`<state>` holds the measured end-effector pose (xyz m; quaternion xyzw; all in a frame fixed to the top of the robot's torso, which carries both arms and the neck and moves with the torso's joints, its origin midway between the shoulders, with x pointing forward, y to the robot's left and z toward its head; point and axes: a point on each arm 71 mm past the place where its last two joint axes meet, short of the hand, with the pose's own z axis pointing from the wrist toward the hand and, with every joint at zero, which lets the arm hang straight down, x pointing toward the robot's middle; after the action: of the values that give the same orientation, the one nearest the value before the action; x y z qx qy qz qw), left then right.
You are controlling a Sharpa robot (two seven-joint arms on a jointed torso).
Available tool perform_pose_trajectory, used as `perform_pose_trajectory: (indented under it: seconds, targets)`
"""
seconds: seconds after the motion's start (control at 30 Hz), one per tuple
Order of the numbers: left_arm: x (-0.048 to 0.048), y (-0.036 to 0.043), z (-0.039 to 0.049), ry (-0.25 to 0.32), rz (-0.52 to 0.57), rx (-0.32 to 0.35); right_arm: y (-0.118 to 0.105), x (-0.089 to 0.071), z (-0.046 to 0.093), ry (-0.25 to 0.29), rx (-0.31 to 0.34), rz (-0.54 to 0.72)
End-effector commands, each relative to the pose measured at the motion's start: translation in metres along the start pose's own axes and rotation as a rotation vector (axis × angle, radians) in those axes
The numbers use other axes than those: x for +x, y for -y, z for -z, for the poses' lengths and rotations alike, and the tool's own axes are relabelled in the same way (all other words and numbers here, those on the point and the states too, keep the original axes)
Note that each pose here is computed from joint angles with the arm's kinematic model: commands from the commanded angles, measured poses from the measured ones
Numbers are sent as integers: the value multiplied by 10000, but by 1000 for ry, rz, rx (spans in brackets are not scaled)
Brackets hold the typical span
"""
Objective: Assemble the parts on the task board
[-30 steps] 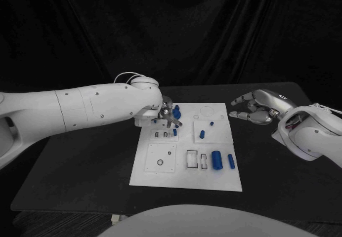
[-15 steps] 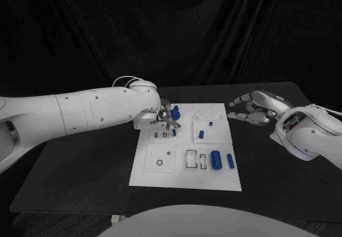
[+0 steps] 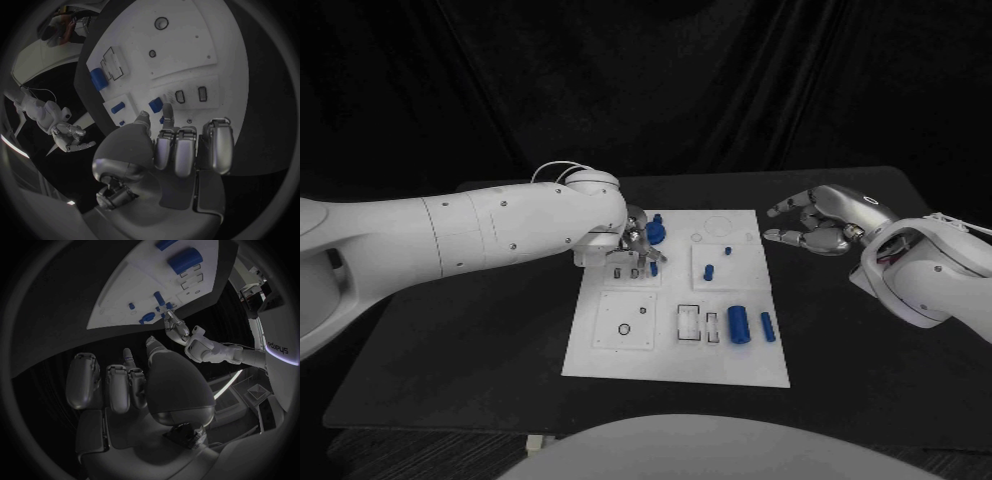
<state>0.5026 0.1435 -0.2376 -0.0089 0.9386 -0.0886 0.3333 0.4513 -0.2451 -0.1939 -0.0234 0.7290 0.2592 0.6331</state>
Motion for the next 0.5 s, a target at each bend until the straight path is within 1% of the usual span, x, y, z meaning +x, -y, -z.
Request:
perform_pose_trajectory:
  seconds: [0.03,0.5]
  targets:
    - [11,31,-7,-2,1,24,3,15,2,-8,-3,2]
    - [46,77,-52,-15,-4,44,1,34,3,-16,-3,1]
